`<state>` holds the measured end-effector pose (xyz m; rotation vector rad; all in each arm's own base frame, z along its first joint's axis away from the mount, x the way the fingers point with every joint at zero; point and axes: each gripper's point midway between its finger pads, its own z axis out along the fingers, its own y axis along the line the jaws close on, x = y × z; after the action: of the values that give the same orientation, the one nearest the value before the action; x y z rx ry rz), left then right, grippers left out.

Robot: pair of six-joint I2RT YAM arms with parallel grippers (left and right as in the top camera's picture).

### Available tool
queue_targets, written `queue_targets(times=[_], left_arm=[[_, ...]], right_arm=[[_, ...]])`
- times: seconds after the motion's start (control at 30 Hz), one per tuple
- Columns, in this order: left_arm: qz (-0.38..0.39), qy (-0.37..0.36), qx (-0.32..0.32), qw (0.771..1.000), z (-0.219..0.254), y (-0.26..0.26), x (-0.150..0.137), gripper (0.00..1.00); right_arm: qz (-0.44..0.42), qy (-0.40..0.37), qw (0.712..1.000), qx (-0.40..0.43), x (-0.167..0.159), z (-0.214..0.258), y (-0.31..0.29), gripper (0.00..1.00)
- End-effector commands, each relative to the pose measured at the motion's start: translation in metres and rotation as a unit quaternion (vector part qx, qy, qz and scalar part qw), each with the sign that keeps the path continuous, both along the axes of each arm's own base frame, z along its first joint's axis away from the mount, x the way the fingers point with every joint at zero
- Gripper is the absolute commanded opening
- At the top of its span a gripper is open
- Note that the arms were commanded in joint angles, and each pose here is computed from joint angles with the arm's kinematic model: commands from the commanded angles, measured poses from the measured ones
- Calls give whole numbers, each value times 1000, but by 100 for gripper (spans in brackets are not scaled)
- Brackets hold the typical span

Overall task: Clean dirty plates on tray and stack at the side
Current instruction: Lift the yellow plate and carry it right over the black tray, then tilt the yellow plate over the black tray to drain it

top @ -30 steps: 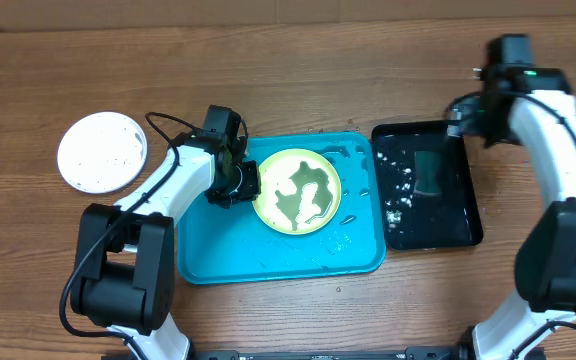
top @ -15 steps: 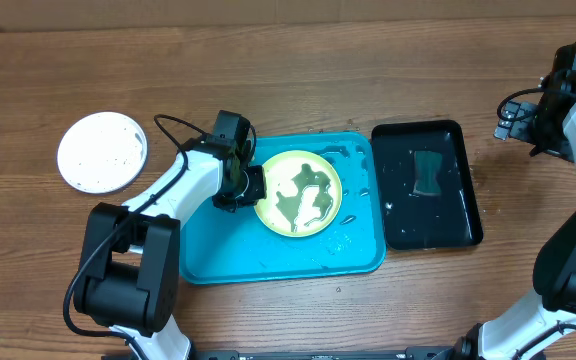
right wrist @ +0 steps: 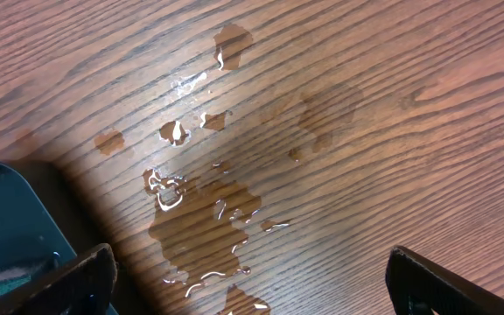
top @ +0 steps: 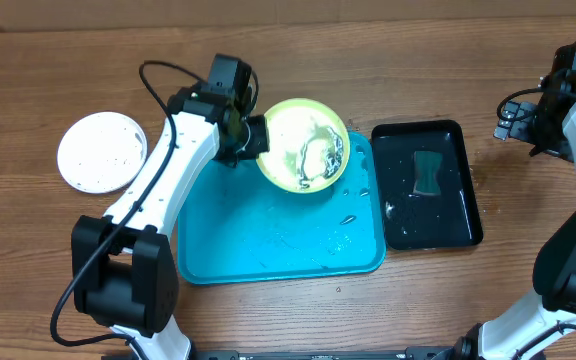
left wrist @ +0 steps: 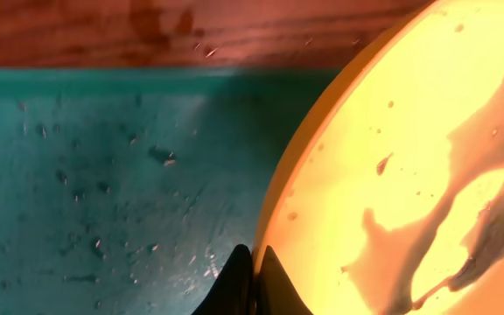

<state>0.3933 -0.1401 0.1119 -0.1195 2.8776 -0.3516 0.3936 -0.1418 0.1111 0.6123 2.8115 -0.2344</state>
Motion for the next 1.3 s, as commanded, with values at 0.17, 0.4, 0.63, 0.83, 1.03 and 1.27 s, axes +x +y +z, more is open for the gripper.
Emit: queue_targets(times=[0.17, 0.4, 0.63, 0.83, 1.03, 1.27], left_arm=[[-32, -85, 7, 996, 32, -62, 13, 4], [-69, -140, 9, 988, 44, -109, 10, 4], [-90, -199, 55, 974, 53, -137, 4, 4], [-117, -251, 120, 953, 63, -150, -3, 4], [-149, -322, 176, 918, 83, -176, -16, 4], [-171, -434, 287, 837, 129, -203, -38, 4]], right_arm=[[-4, -8, 1000, -4, 3, 4, -3, 100], [-4, -8, 1000, -4, 3, 4, -3, 100], [-4, -8, 1000, -4, 3, 5, -3, 100], [-4, -8, 1000, -4, 3, 4, -3, 100], [-4, -8, 1000, -4, 3, 4, -3, 100], [-4, -8, 1000, -4, 3, 4, -3, 100]])
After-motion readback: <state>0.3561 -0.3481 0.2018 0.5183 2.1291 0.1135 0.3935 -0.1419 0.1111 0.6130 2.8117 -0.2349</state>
